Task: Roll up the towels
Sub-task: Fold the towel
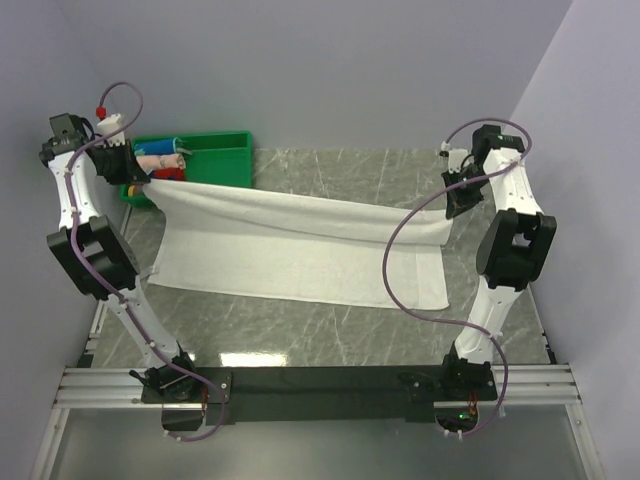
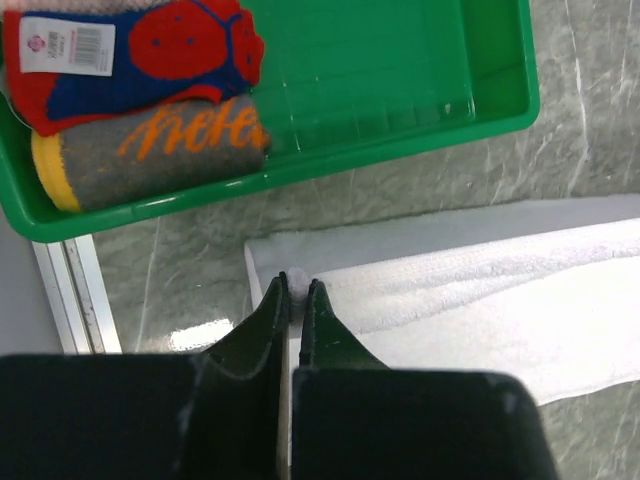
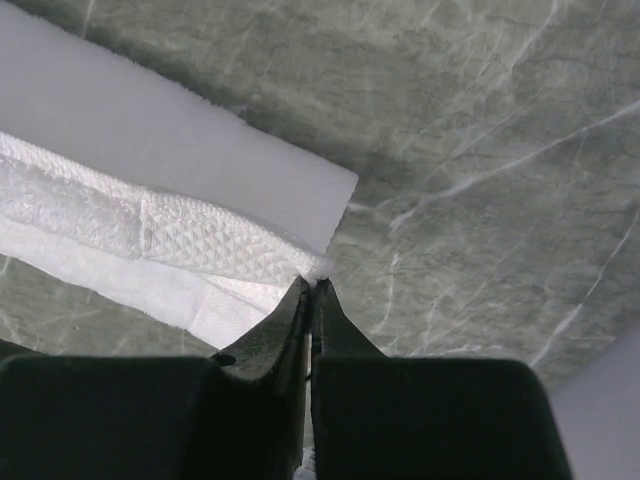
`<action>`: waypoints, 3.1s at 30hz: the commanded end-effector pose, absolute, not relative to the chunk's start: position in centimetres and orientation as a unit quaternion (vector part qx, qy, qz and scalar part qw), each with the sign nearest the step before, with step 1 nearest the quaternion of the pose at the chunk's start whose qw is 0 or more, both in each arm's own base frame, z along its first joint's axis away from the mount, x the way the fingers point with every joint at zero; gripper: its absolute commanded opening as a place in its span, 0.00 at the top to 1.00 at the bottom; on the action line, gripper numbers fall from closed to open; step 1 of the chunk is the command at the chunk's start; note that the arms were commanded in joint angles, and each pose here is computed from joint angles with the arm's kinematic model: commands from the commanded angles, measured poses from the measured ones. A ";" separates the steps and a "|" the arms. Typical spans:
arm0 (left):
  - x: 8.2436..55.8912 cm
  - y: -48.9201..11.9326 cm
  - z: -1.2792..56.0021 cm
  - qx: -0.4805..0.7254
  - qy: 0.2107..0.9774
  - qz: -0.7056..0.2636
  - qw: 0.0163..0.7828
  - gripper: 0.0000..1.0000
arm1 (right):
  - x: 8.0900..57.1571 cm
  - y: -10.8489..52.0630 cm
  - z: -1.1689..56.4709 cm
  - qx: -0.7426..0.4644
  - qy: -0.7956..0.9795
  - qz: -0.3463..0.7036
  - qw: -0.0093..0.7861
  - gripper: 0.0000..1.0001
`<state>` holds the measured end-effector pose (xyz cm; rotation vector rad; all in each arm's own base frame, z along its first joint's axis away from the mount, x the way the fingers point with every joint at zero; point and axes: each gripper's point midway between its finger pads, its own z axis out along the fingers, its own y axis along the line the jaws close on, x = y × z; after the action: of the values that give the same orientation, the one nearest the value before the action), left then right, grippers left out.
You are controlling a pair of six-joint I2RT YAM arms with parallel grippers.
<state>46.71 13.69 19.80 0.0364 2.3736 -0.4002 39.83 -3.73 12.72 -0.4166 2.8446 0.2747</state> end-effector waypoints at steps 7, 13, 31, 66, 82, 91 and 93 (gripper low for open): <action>43.7 15.4 18.9 0.053 0.925 -0.108 0.361 1.00 | 34.7 -5.6 10.7 -0.149 0.984 0.072 0.065 1.00; 39.2 18.7 15.1 0.031 0.955 -0.080 0.284 1.00 | 31.2 -5.5 9.1 -0.164 0.983 0.071 0.030 1.00; 35.1 16.4 4.8 0.047 0.978 -0.091 0.184 1.00 | 28.1 -3.7 2.4 -0.165 0.984 0.063 -0.031 1.00; 34.3 15.9 9.0 0.051 0.974 -0.099 0.199 1.00 | 32.5 -4.7 6.6 -0.177 0.983 0.040 0.013 1.00; 35.6 15.9 8.3 0.016 0.973 -0.115 0.200 1.00 | 34.4 -4.9 5.9 -0.166 0.985 0.030 0.019 1.00; 33.8 17.3 11.8 0.049 0.975 -0.092 0.197 1.00 | 31.0 -5.0 9.1 -0.190 0.981 0.029 0.018 1.00; 32.7 17.0 10.8 0.053 0.977 -0.091 0.183 1.00 | 30.1 -5.0 8.1 -0.190 0.981 0.029 0.005 1.00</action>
<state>34.68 14.54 10.09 0.0936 2.7362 -0.4127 32.41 -3.19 7.90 -0.5315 3.0251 0.2062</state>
